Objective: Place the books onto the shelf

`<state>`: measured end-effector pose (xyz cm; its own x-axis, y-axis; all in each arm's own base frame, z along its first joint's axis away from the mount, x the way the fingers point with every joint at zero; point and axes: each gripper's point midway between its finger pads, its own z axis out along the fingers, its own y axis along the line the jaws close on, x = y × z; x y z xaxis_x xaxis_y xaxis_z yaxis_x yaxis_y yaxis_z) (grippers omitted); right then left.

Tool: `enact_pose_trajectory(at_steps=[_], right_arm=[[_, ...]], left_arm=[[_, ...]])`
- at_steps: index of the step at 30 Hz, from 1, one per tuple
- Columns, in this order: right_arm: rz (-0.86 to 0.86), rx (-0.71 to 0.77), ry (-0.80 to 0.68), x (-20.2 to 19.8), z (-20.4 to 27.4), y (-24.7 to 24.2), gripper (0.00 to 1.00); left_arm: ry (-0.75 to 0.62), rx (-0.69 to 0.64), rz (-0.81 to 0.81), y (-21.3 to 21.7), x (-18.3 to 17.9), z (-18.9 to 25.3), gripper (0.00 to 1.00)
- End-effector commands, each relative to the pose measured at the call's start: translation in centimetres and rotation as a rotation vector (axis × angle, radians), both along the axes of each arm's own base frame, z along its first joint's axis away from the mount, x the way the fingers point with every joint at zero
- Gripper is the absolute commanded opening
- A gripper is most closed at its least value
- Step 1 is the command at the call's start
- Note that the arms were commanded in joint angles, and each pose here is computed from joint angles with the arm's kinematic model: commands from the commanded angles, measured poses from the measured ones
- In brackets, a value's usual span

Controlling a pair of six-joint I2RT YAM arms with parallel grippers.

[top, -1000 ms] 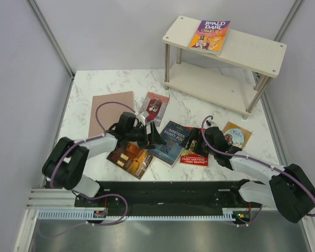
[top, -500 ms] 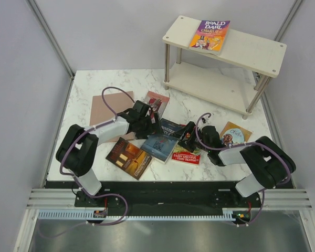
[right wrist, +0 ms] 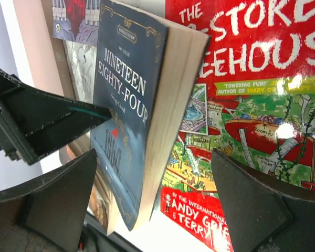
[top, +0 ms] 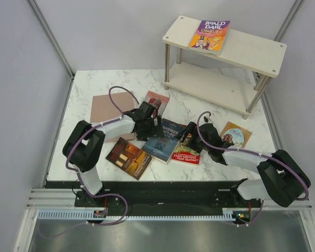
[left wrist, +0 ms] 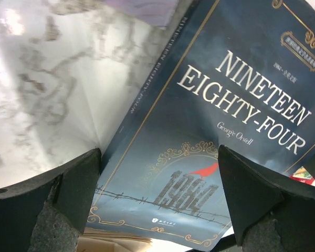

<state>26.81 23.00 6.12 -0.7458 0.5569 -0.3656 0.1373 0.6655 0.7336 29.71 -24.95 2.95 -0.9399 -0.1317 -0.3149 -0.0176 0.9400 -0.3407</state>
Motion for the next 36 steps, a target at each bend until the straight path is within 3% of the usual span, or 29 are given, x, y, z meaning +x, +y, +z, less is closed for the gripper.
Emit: enact_pose_trajectory(at_steps=[1, 8, 15, 17, 18, 19, 21, 22, 23, 29, 30, 32, 36], right_arm=[[-0.026, -0.226, 0.076, -1.2, -5.1, -2.9, 0.98], [0.078, -0.105, 0.079, -1.7, -6.7, 1.8, 0.98], [0.067, 0.049, -0.090, -0.8, -1.4, 2.8, 0.95], [0.067, 0.063, -0.128, -0.9, -0.4, 2.6, 0.83], [0.069, 0.070, -0.157, -0.8, 0.5, 2.6, 0.57], [0.069, 0.069, -0.168, -0.7, 0.8, 2.5, 0.37], [0.086, 0.050, -0.166, -0.8, 0.5, 2.6, 0.12], [0.110, 0.056, -0.165, -0.8, 0.8, 3.1, 0.05], [0.128, 0.050, -0.157, -1.0, 0.6, 3.3, 0.00], [0.271, 0.045, -0.210, -1.4, 2.9, 4.9, 0.00], [0.286, 0.039, -0.229, -1.5, 3.6, 4.9, 0.00], [0.322, 0.038, -0.293, -1.6, 5.9, 5.0, 0.00], [0.368, 0.081, -0.477, -2.2, 10.8, 5.0, 0.00]], left_arm=[[0.099, -0.001, -0.116, -2.5, -3.0, -2.5, 1.00], [0.100, -0.021, -0.170, -4.8, -4.2, -2.4, 1.00], [0.119, -0.015, -0.177, -4.9, -4.8, -3.1, 1.00], [0.122, -0.017, -0.178, -5.1, -4.8, -3.3, 1.00], [0.123, -0.020, -0.180, -5.2, -4.8, -3.4, 1.00], [0.124, -0.019, -0.180, -5.2, -4.9, -3.4, 1.00], [0.119, -0.027, -0.181, -5.4, -4.8, -3.3, 1.00], [0.112, -0.026, -0.181, -5.4, -4.7, -3.2, 1.00], [0.106, -0.023, -0.176, -5.3, -4.6, -3.1, 1.00], [-0.078, 0.024, -0.140, -2.6, -3.5, 1.0, 1.00], [-0.139, -0.015, -0.142, -2.6, -3.3, 3.5, 1.00], [-0.230, 0.003, -0.127, -1.5, -2.8, 5.1, 1.00], [-0.439, -0.086, -0.127, -0.6, -2.5, 10.0, 1.00]])
